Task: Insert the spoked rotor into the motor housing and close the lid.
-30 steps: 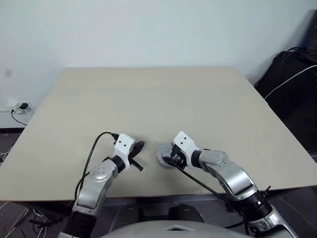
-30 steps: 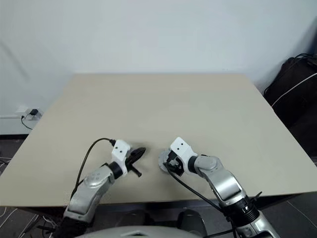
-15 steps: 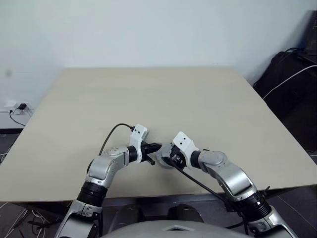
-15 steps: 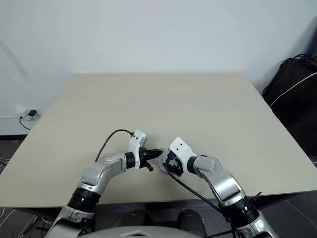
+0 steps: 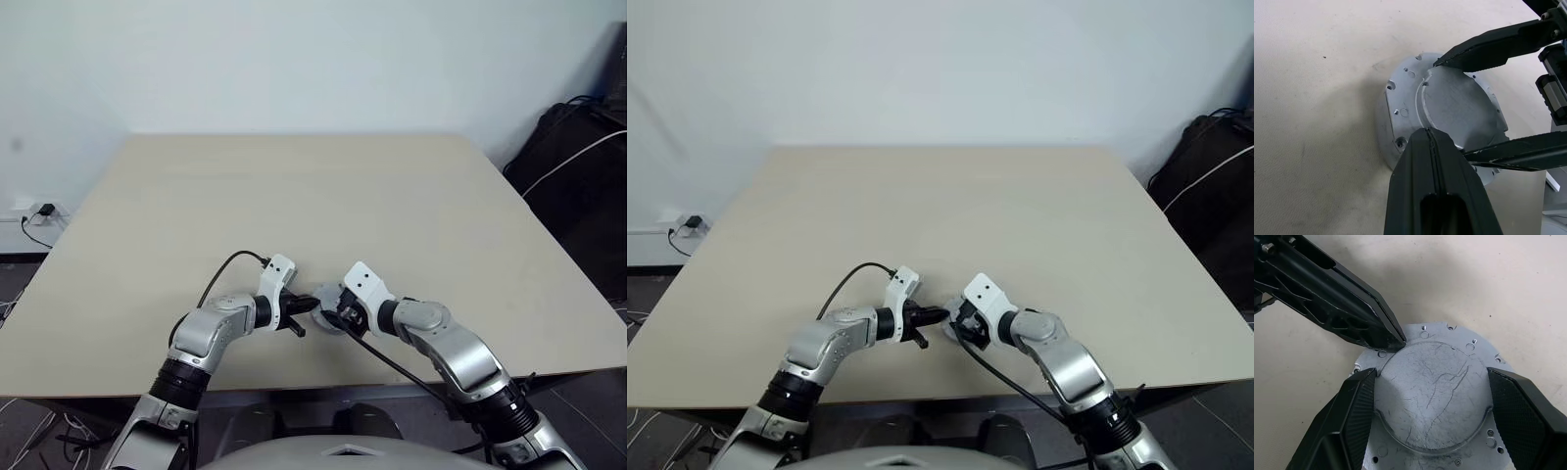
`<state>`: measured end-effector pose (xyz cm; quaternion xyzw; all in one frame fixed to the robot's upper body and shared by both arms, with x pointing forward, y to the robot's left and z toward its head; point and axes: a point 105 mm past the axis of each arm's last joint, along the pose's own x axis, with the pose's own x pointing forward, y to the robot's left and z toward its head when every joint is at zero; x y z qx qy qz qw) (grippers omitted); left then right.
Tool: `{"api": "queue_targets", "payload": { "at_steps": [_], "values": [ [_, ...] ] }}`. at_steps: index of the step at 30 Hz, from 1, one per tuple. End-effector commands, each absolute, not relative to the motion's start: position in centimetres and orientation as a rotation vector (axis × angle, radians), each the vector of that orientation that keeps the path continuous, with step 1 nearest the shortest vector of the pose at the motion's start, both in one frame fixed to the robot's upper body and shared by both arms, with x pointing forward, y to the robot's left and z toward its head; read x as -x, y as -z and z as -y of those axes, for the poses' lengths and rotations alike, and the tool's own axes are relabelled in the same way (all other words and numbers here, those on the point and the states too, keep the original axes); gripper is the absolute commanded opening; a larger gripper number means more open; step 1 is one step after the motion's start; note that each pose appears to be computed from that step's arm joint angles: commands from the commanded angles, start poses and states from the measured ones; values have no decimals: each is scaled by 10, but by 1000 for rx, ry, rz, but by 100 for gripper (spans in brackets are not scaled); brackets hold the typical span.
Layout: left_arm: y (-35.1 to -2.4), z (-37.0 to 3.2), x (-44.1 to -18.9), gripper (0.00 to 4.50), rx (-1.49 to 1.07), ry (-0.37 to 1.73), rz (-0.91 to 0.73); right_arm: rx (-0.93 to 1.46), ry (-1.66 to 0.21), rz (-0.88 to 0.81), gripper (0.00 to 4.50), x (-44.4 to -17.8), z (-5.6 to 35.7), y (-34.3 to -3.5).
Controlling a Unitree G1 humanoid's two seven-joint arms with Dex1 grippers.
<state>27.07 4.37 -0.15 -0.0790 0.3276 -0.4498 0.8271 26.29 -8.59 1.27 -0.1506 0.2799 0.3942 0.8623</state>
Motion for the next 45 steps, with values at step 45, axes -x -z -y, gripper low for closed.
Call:
{"api": "queue_targets", "payload": {
  "at_steps": [45],
  "values": [
    [4, -44, -267, 0, 152, 936, -688, -1092, -647, -681, 446, -252, 99, -34]
  ]
}}
